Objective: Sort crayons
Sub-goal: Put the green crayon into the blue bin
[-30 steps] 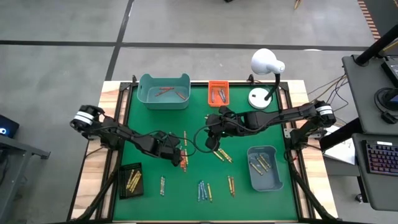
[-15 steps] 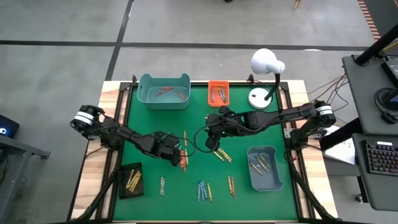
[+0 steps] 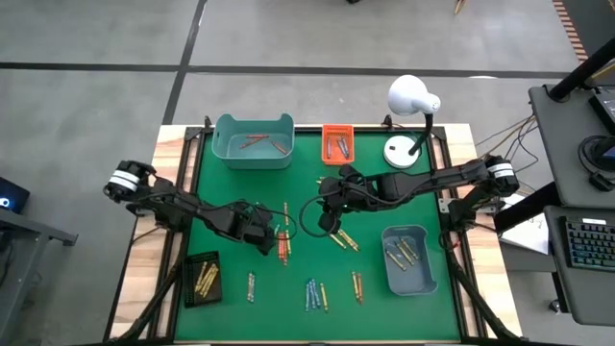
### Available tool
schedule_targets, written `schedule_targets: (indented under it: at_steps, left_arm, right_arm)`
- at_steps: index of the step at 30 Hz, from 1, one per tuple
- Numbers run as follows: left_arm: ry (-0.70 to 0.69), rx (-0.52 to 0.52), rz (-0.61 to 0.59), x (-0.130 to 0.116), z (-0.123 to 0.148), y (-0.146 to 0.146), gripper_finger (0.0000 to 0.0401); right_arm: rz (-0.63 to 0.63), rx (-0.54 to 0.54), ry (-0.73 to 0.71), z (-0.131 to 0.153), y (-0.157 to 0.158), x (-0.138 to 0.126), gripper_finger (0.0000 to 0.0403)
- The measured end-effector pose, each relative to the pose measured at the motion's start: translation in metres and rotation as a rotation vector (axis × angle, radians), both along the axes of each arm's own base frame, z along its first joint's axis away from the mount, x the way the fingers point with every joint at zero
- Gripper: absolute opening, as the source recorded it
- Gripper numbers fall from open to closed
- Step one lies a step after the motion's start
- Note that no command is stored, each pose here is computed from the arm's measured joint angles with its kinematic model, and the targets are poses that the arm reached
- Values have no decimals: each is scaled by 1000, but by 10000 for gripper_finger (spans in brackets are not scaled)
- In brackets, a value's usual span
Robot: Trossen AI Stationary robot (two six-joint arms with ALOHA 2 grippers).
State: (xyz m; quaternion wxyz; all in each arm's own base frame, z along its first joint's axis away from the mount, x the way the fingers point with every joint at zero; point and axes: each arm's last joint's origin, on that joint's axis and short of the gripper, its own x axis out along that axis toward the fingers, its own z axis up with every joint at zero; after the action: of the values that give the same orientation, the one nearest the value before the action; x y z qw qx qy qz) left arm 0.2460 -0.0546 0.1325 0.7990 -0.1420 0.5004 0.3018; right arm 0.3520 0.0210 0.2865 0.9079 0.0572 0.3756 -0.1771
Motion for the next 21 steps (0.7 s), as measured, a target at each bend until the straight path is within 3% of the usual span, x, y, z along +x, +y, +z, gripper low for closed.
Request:
schedule_targets:
  at_steps: [8,15,21]
  left_arm:
    - [-68,-133,-1,-19,56,2,1]
    - [-28,-463,-57,-41,101,-18,1]
    - [38,-626,-50,-66,118,-48,0]
  right_arm:
    - [2,-2,8,-14,0,-1,134]
    - [3,-2,5,-14,0,-1,134]
    - [15,-14,8,-14,0,-1,134]
